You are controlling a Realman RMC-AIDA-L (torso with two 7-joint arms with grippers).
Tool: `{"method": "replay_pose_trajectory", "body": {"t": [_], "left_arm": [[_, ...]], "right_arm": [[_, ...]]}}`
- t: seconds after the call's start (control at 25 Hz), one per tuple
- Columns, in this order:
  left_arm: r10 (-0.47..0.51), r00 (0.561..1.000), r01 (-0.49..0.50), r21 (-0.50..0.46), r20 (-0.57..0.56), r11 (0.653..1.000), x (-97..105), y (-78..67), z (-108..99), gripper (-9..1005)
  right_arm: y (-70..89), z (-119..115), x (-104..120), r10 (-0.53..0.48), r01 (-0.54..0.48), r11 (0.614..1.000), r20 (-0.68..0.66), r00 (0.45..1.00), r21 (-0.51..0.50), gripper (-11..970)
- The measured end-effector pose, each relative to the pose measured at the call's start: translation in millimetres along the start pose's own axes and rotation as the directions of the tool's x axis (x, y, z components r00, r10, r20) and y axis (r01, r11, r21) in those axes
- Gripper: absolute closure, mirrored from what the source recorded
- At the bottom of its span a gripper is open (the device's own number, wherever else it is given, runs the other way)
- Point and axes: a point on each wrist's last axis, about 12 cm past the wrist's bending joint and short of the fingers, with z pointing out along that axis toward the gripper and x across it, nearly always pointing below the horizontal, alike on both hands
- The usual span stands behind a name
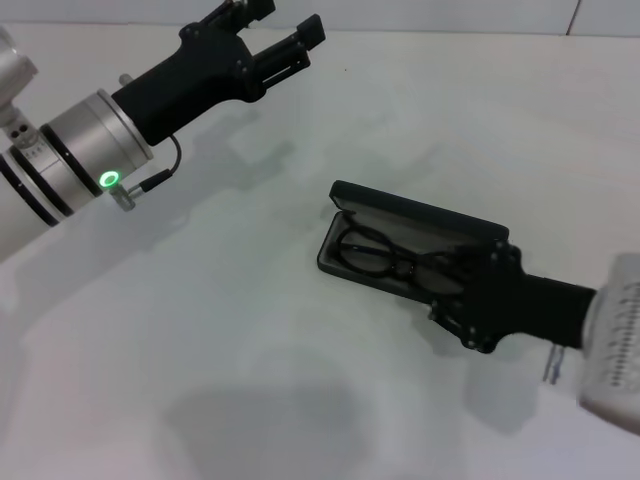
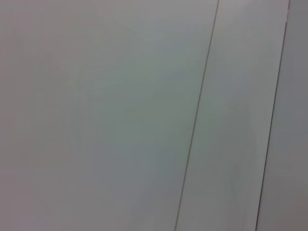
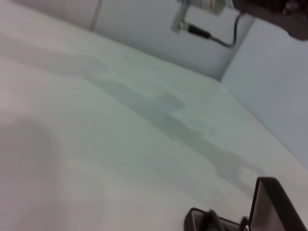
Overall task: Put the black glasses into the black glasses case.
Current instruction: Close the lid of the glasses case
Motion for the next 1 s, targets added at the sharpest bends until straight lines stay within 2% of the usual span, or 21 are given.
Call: {"method": "replay_pose_trajectory", "body": {"t": [0.36,0.48,0.6,0.72,0.84,1.0], "left_arm": [[0.005,1.0,-0.005,0.018,-0.022,1.0,2,-2.3,5,166],[0.019,0.996,-0.016,0.044,-0.082,0.999,6,-4.3,11,166],[0.05,0.983,-0.036,0.086,-0.178,0.996,12,-8.1,28,166],[0.074,0.965,-0.046,0.113,-0.253,0.993,18,-12.9,45,166],[0.083,0.954,-0.058,0.097,-0.287,0.994,24,-12.6,46,166],[0.088,0.946,-0.069,0.071,-0.313,0.995,29,-10.1,43,166]], "right_arm": [[-26.0,-35,17,0.142,-0.121,0.982,0.145,0.979,-0.144,533],[-47.4,-54,30,0.245,-0.195,0.954,0.217,0.945,-0.228,523],[-65.3,-76,42,0.337,-0.253,0.917,0.259,0.905,-0.307,512],[-80.1,-93,52,0.408,-0.307,0.889,0.281,0.869,-0.34,501],[-82.1,-93,56,0.422,-0.323,0.88,0.262,0.868,-0.347,491],[-78.9,-90,57,0.377,-0.297,0.903,0.238,0.895,-0.312,477]]}}
